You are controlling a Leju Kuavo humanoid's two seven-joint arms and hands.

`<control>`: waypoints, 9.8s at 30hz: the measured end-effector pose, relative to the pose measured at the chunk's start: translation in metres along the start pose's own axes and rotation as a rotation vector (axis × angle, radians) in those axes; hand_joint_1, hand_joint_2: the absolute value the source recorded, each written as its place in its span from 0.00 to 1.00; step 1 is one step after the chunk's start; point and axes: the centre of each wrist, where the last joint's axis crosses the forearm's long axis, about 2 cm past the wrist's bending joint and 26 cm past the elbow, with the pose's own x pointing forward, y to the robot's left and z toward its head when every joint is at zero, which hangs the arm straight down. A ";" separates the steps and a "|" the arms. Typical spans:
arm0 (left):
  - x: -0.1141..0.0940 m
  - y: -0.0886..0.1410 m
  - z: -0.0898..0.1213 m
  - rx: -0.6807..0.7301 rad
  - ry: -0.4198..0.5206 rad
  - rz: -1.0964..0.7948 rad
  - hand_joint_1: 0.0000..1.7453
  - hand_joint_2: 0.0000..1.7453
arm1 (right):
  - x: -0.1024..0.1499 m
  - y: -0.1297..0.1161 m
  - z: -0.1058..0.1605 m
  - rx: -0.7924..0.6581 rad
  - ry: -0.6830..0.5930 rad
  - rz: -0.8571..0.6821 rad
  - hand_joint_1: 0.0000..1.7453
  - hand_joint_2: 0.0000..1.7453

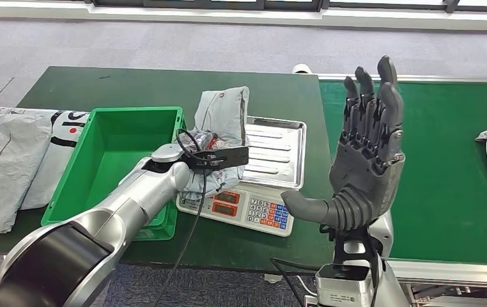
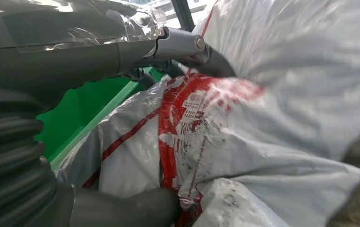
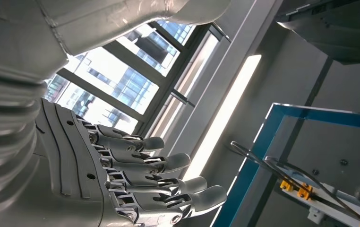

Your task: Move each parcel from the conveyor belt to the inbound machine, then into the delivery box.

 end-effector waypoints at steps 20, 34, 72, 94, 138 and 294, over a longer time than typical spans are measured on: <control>-0.002 0.024 0.002 0.315 -0.114 -0.044 1.00 1.00 | 0.008 0.009 -0.006 0.049 0.015 -0.009 0.00 1.00; -0.048 0.056 0.007 0.654 -0.027 0.024 1.00 1.00 | 0.009 0.008 0.000 0.012 0.017 0.012 0.00 1.00; -0.119 0.039 0.010 0.621 0.270 0.101 1.00 1.00 | 0.009 0.001 0.021 -0.006 0.053 0.098 0.00 1.00; -0.142 0.036 0.015 0.729 0.218 0.314 0.00 0.00 | 0.003 0.003 0.020 0.050 0.094 0.089 0.00 1.00; -0.114 -0.149 0.109 1.389 -0.232 1.190 0.00 0.00 | -0.078 -0.014 0.069 0.277 0.553 0.359 0.00 0.00; -0.031 -0.180 0.114 1.103 -0.449 1.442 0.00 0.00 | -0.208 -0.086 0.192 1.053 1.529 0.783 0.00 1.00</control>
